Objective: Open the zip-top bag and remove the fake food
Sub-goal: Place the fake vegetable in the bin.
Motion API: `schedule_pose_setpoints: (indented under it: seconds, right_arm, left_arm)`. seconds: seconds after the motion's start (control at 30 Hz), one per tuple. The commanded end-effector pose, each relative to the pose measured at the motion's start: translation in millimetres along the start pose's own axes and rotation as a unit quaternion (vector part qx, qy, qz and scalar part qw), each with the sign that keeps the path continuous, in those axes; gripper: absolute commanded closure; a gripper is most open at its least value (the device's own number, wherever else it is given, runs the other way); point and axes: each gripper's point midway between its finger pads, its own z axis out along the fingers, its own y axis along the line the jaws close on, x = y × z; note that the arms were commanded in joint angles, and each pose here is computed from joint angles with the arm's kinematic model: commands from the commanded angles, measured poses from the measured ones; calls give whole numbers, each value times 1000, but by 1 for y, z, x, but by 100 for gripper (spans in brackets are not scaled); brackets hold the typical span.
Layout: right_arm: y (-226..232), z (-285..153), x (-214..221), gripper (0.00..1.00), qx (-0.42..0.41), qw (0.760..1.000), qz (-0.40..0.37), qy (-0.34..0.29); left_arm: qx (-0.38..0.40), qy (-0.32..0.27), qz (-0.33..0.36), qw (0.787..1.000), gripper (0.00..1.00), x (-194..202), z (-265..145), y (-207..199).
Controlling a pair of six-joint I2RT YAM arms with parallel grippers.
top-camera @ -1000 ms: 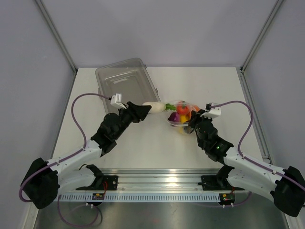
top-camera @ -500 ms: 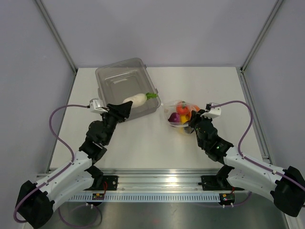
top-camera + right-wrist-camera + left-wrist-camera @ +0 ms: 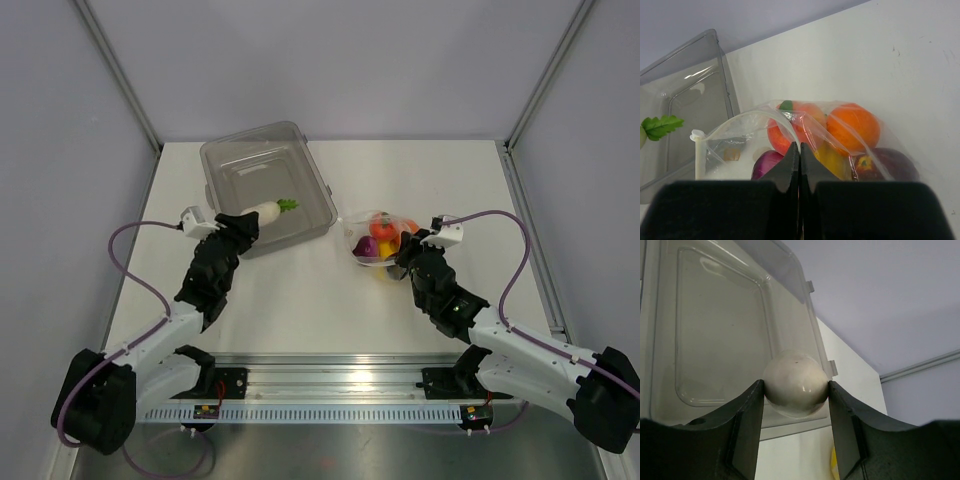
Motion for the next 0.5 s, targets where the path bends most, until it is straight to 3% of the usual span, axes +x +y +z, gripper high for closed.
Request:
schedule_pose_setpoints:
  seconds: [0.0, 0.23, 0.47]
  right_arm:
    - [7, 2, -22, 100, 6, 999, 23, -25]
    - [8, 2, -20, 100, 3, 999, 23, -22]
    - [8, 2, -21, 100, 3, 999, 23, -22]
  left_arm:
    - [58, -7, -36, 998, 79, -11, 13, -25]
    - [53, -18, -36, 998, 78, -8, 28, -8]
    - [51, 18, -37, 998, 71, 6, 43, -3]
